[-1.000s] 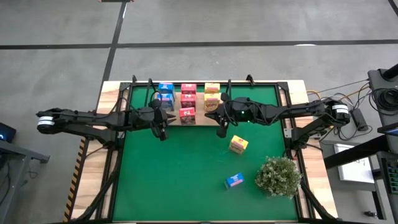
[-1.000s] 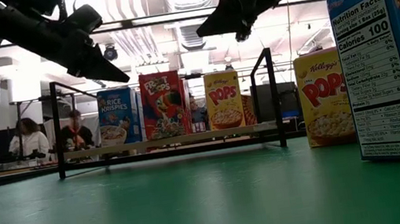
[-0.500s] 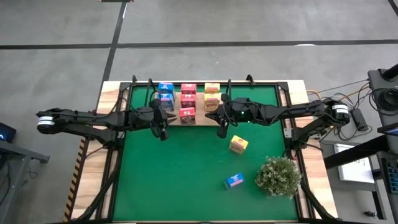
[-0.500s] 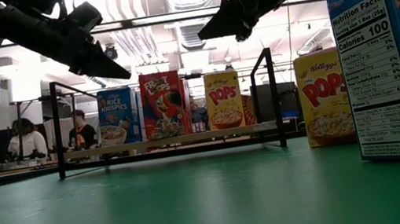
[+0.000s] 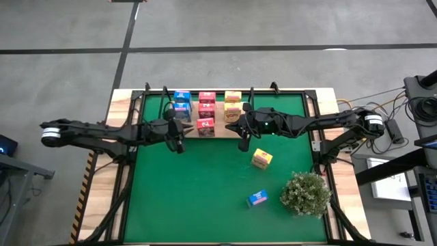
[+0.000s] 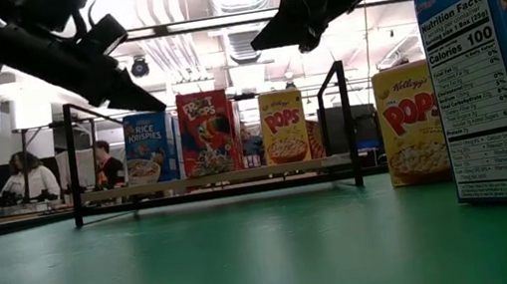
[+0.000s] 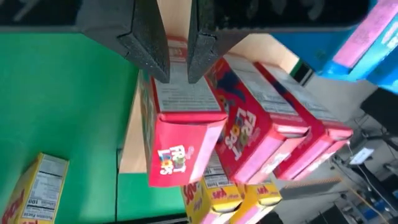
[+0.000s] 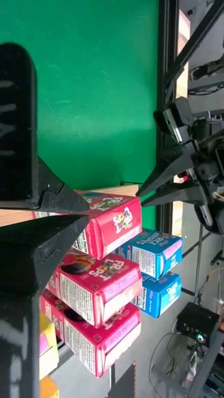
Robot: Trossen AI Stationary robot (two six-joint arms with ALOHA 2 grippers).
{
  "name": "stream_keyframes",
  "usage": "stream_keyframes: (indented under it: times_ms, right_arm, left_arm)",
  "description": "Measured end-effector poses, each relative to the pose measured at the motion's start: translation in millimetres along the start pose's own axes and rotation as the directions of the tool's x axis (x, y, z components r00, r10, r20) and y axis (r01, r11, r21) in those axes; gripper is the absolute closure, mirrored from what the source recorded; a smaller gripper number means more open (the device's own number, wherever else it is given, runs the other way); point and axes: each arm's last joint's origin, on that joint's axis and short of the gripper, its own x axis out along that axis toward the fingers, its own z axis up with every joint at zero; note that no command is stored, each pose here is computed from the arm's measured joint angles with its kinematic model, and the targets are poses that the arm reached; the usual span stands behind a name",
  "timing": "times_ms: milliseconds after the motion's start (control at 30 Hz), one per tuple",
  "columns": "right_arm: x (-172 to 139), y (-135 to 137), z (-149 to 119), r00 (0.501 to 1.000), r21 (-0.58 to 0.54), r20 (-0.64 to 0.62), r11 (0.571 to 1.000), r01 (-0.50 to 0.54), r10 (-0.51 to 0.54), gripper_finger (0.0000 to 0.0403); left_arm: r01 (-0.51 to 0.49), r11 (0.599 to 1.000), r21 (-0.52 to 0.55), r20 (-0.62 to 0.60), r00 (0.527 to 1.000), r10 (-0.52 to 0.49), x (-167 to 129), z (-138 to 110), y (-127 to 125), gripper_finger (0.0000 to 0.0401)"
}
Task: Stack cereal on shelf
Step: Put the red cereal box on the shelf aligned with the other red cereal box
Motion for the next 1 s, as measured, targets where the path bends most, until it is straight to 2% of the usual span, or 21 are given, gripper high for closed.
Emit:
stream_keyframes:
  times_ms: [567, 833, 900, 1000]
  right_arm:
    - [0, 0, 0, 1.0, 0.006, 0.0, 1.0, 0.0, 0.0, 0.0394]
    - [0, 0, -1, 1.0, 0.077, -0.013, 0.997, 0.0, 0.001, 0.0394]
    - [1, 0, -3, 1.0, 0.095, -0.024, 0.995, 0.0, 0.002, 0.0394]
    - [5, 0, -6, 0.999, 0.11, -0.037, 0.994, 0.003, 0.001, 0.0394]
  left_arm:
    - [-0.034, 0.999, 0.003, 0.004, 0.999, 0.034, 27, -6, -2, 0.0362]
    - [-0.031, 0.999, -0.026, -0.049, 0.998, 0.03, 25, -11, -1, 0.0362]
    - [-0.005, 0.999, -0.039, -0.065, 0.998, 0.003, 23, -13, -1, 0.0362]
    - [0.142, 0.989, -0.048, -0.069, 0.987, -0.145, 22, -14, -6, 0.0361]
